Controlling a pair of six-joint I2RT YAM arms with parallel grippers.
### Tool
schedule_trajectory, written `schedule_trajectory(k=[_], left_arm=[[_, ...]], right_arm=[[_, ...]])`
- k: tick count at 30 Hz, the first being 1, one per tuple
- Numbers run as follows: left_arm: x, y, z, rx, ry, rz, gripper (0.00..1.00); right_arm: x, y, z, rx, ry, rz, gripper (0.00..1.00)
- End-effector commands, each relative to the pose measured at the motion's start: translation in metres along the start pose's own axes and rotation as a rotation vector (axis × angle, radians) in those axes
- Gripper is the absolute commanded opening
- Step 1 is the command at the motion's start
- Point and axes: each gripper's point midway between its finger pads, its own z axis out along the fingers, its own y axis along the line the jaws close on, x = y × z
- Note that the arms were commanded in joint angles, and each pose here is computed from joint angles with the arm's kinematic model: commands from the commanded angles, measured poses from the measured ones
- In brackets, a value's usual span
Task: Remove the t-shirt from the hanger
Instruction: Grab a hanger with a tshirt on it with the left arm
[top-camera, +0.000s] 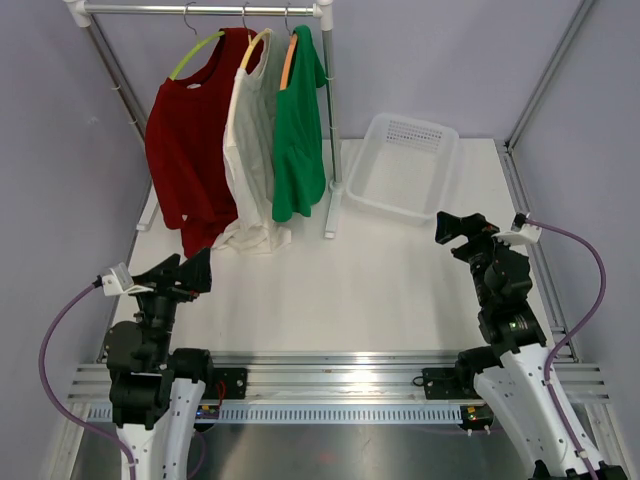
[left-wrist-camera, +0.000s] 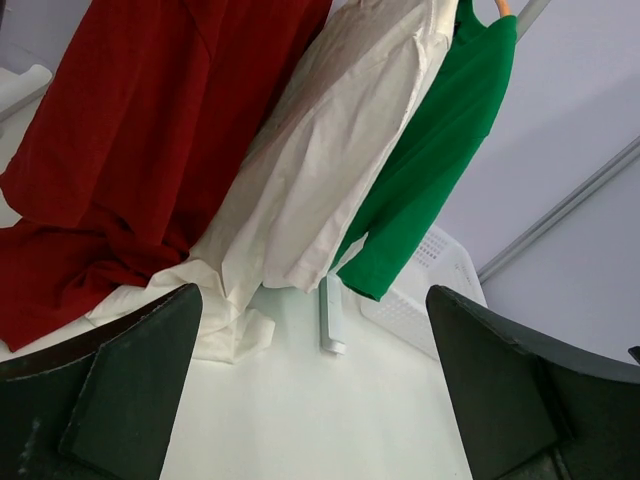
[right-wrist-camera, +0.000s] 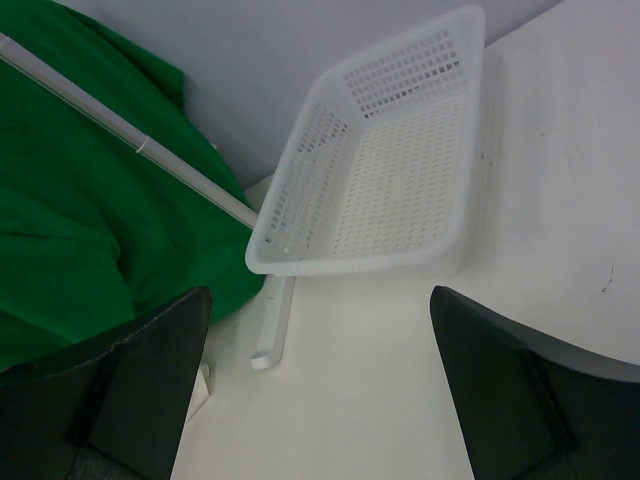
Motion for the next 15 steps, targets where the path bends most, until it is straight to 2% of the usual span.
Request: schedule_trajectory(k=[1, 10, 15], left_arm=[[-0.0312, -0.0209, -0.0267, 0.112, -0.168, 0.018, 0.99], [-0.0298, -0.0185, -0.0243, 0.103, -0.166, 0.019, 0.99], [-0.0336, -0.0145, -0.0218, 0.066, -0.165, 0.024, 0.99]], right_arm=[[-0.0159, 0.0133, 0.0034, -0.044, -0.055, 0.012, 0.99], [-0.0136, 0.0098, 0.0052, -0.029, -0.053, 0.012, 0.99], [-0.0149, 0.0181, 0.0009, -0.081, -0.053, -0.010, 1.00]])
